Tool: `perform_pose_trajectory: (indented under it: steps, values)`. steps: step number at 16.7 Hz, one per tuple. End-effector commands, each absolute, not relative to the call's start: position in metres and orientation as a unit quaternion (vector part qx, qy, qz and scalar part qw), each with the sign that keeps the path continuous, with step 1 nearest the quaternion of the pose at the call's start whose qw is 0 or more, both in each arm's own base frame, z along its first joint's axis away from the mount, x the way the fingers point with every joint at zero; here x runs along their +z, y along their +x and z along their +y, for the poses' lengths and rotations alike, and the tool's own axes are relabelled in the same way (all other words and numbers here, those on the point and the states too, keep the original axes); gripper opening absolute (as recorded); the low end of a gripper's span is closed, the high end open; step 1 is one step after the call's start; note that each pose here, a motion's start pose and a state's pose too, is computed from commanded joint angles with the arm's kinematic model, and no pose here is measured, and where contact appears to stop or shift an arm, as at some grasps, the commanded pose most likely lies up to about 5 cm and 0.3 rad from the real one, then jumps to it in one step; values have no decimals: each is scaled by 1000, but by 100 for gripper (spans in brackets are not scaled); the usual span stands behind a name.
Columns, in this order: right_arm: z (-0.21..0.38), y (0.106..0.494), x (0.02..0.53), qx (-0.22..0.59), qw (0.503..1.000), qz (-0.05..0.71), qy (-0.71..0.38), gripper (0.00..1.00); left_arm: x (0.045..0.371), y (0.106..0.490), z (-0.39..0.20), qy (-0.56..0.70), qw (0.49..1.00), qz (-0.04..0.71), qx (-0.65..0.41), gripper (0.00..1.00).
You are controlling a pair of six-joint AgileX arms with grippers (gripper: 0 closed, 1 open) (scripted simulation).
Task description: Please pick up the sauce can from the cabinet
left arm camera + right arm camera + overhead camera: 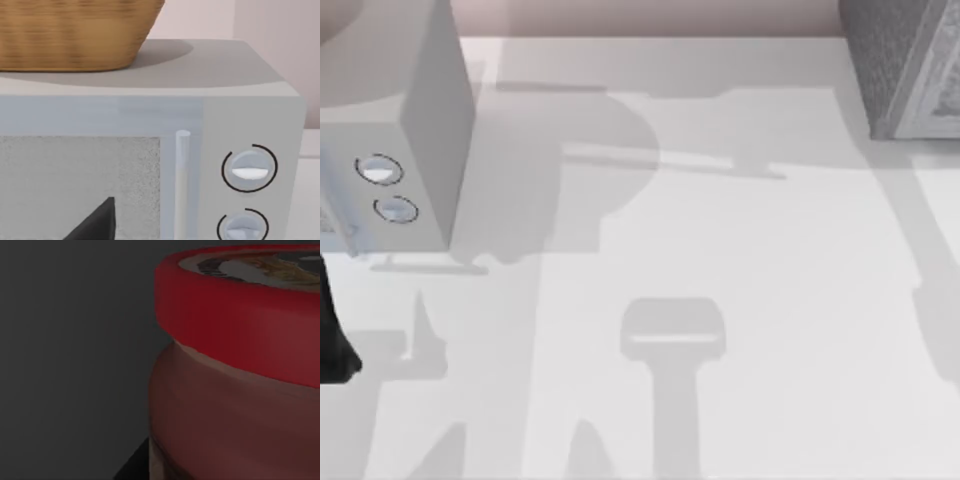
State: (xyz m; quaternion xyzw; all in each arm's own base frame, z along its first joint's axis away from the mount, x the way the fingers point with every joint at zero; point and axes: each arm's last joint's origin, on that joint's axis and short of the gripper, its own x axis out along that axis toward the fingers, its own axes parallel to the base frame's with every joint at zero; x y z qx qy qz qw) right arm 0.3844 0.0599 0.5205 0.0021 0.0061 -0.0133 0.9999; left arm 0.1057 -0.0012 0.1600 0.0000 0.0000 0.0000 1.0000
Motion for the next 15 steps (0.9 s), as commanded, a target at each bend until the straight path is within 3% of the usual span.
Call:
perform_pose_trajectory:
  steps: [8,15]
  values:
    - [62,238,568,-5,1000,-1,4,0,160,106,-1,0,1000,0,0,100]
    - [59,225,571,-6,1000,-4,6,0,160,106,-1,0,1000,0,0,100]
